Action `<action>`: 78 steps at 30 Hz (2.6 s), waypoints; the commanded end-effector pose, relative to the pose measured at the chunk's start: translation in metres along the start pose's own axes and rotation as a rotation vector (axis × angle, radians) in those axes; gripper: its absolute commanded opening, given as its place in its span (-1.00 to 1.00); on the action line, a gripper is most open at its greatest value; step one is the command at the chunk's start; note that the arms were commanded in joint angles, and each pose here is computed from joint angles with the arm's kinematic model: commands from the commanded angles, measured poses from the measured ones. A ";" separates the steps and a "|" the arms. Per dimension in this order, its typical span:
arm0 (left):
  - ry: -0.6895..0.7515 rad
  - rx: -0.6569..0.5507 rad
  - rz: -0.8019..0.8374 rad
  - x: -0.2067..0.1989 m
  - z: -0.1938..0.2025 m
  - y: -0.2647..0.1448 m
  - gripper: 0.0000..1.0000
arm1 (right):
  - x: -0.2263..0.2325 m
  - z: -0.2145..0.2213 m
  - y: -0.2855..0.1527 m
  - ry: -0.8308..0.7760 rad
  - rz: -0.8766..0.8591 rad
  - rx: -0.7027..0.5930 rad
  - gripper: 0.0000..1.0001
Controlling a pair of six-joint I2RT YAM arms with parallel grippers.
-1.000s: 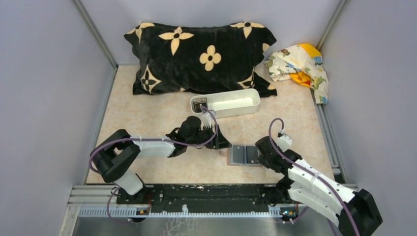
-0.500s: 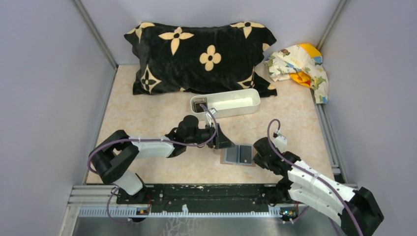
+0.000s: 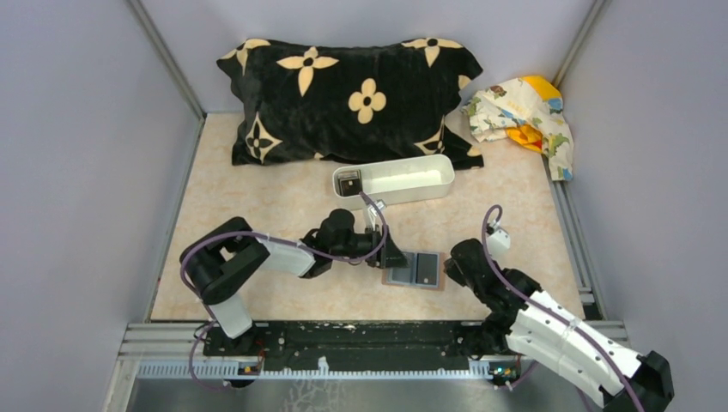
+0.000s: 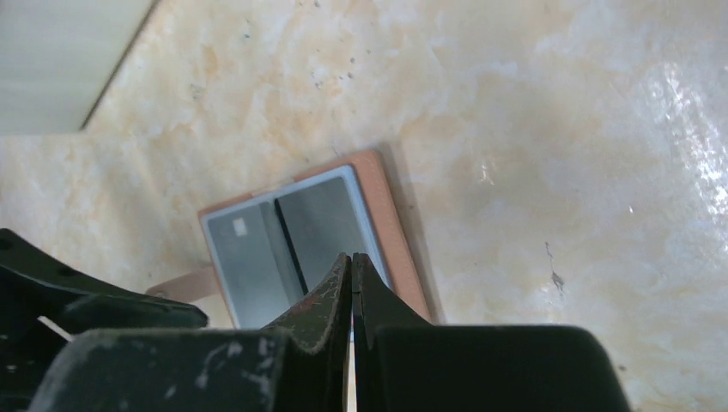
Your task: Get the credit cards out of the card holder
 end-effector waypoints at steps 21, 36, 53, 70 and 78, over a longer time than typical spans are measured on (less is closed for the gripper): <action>0.066 0.060 -0.181 0.033 0.019 0.042 0.26 | 0.016 0.007 0.017 -0.076 -0.049 0.023 -1.00; 0.052 0.083 -0.202 0.041 0.029 0.047 0.26 | 0.015 0.015 0.021 -0.076 -0.064 0.051 -1.00; 0.030 0.105 -0.100 0.026 0.032 0.048 0.19 | 0.016 0.030 0.033 -0.088 -0.072 0.105 -1.00; -0.062 0.032 -0.086 0.031 0.031 0.043 -0.07 | 0.013 0.036 0.032 -0.089 -0.088 0.132 -1.00; -0.093 -0.047 -0.053 0.023 0.019 0.036 -0.07 | 0.003 0.041 0.030 -0.085 -0.077 0.142 -1.00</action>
Point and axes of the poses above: each gripper's point midway between its finger pads, its own y axis out along the fingers, its own x axis along the line the jaws close on, z = x × y, the point moved 5 cm from there along -y, back along the fingers, and after that the axes turned 9 degrees about -y, right-handed, at the moved point
